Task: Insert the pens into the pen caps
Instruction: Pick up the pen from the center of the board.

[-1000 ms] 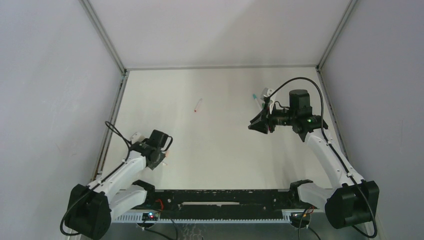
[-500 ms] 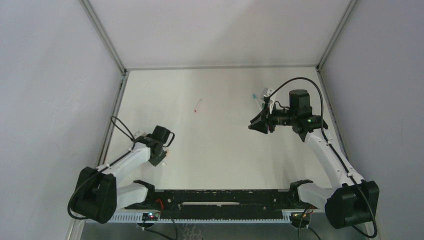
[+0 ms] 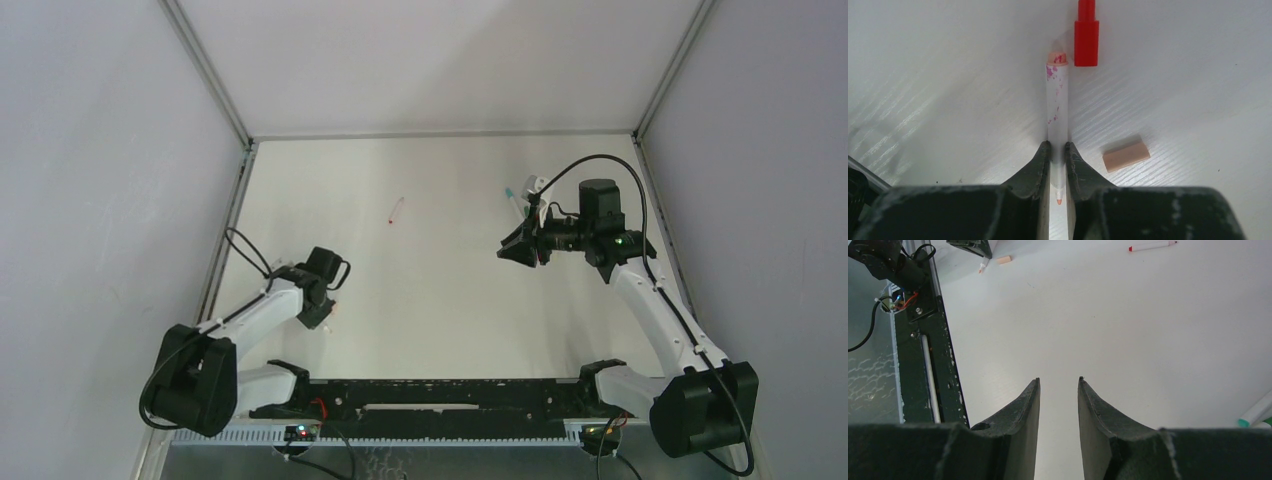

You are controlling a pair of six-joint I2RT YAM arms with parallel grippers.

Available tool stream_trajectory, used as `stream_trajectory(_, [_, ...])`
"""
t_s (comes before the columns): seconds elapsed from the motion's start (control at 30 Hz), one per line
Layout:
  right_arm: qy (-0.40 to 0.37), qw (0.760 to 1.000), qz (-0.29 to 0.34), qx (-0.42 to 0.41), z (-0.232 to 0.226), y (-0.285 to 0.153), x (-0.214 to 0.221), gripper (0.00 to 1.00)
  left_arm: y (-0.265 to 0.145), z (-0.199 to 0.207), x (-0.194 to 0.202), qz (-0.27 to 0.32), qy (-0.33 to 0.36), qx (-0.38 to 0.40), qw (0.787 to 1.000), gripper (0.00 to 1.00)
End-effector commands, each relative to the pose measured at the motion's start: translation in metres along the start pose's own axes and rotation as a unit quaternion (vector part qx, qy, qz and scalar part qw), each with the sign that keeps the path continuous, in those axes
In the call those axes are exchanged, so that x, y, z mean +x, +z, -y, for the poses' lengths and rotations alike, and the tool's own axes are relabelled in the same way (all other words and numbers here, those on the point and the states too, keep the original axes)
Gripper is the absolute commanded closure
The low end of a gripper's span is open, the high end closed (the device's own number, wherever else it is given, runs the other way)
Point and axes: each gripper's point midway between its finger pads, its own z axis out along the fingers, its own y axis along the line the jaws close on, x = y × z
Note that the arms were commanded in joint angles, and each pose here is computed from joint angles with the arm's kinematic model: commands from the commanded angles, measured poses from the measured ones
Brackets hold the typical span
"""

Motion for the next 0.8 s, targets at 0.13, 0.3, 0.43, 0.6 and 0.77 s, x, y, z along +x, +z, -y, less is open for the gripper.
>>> stream_trajectory(0.13, [-0.026, 1.000, 0.014, 0.002, -0.001, -0.003, -0.012, 0.61, -0.013, -0.007, 0.005, -0.015, 0.008, 0.034, 0.999, 1.00])
stream_trajectory(0.3, [-0.030, 0.999, 0.013, -0.002, -0.002, -0.003, -0.011, 0.61, -0.026, 0.000, 0.001, -0.010, 0.017, 0.081, 0.997, 1.00])
stream_trajectory(0.43, [-0.033, 0.999, 0.013, -0.009, -0.005, -0.003, -0.010, 0.61, -0.038, 0.010, 0.002, -0.009, 0.021, 0.143, 0.989, 1.00])
stream_trajectory(0.6, [-0.043, 0.999, 0.013, -0.021, -0.009, -0.004, -0.009, 0.61, -0.068, 0.028, -0.008, 0.017, 0.033, 0.248, 0.968, 1.00])
stream_trajectory(0.77, [-0.063, 0.997, 0.014, -0.044, -0.017, -0.004, -0.007, 0.62, -0.109, 0.062, -0.009, 0.033, 0.081, 0.389, 0.917, 1.00])
